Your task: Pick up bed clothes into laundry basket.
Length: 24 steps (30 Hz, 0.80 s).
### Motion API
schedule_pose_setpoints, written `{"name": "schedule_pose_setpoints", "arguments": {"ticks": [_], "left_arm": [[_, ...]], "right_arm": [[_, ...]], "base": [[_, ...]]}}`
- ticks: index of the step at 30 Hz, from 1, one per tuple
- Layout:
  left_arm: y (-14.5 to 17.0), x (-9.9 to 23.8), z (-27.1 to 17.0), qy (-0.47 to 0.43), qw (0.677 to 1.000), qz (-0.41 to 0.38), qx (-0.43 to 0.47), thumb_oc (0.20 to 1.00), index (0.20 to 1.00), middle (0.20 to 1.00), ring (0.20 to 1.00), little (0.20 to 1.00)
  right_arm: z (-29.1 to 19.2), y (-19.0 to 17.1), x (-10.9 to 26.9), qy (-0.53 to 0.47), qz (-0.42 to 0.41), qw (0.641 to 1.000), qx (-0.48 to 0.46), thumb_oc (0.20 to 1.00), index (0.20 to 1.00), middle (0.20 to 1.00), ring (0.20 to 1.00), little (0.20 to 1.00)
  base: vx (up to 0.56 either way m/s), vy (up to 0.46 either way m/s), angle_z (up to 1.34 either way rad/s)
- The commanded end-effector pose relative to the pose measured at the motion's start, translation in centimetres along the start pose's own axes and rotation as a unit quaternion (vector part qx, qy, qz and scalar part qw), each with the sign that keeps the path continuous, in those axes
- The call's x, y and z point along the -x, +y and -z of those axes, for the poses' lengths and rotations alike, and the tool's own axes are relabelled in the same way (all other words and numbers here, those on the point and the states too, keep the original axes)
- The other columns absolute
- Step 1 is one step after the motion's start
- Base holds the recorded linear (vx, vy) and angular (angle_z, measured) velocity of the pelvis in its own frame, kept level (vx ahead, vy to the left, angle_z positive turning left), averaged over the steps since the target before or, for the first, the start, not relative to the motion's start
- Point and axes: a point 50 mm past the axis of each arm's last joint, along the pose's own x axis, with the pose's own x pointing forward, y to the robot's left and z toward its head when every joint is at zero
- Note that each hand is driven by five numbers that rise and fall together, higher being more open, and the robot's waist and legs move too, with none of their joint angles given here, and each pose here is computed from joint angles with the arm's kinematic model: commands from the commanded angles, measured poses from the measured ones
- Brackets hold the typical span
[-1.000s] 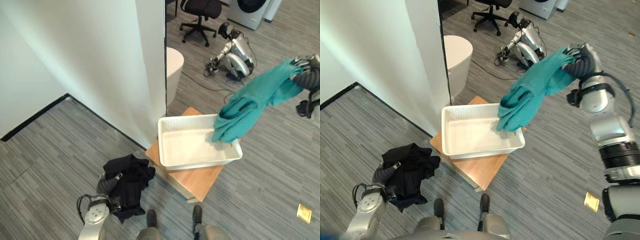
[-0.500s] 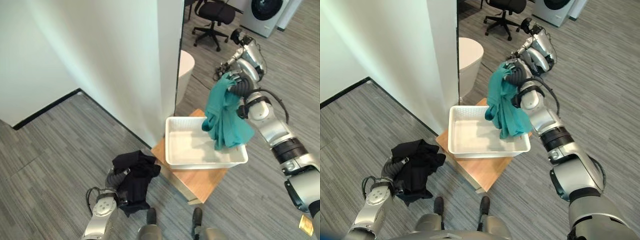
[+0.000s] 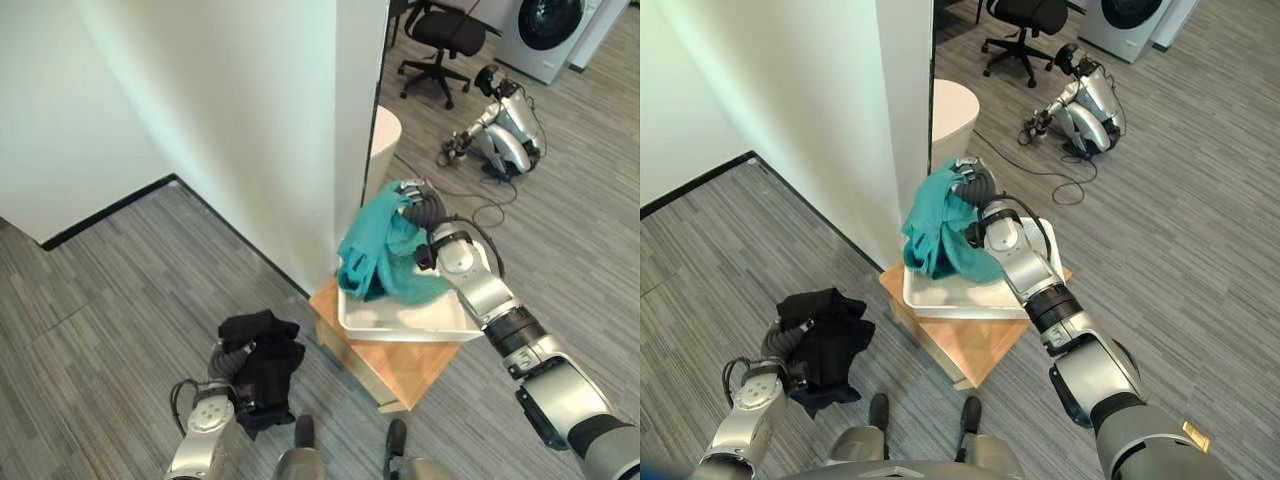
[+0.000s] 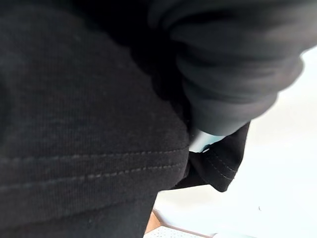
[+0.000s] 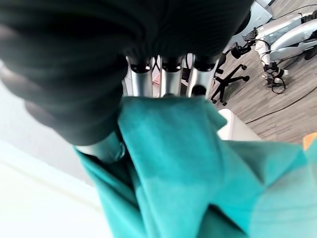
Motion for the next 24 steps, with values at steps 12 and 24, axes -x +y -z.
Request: {"name": "schedule_pose_setpoints", "arguments": {"ticks": [12,24], "left_arm": [[0.0,-1.1,-2.9,-0.067,0.998,0.001,-0.016,0.200,0.200,0.200,0.200,0.200],[0.5,-1.5,-5.3,-0.122,0.993,0.000,0.000,0.200,0.200,0.200,0.200,0.200]], "right_arm": [[9.7,-6.7,3.4,0.181,0.123,0.974,0.060,1.000,1.000,1.000,1.000,1.000],[2.2,-10.5,-1.3,0.062,0.080,0.961,0.257,1.000,1.000,1.000,1.000,1.000]], "base": [[-0.06,0.004,-0.02],[-0.01,-0.017,0.00]]}}
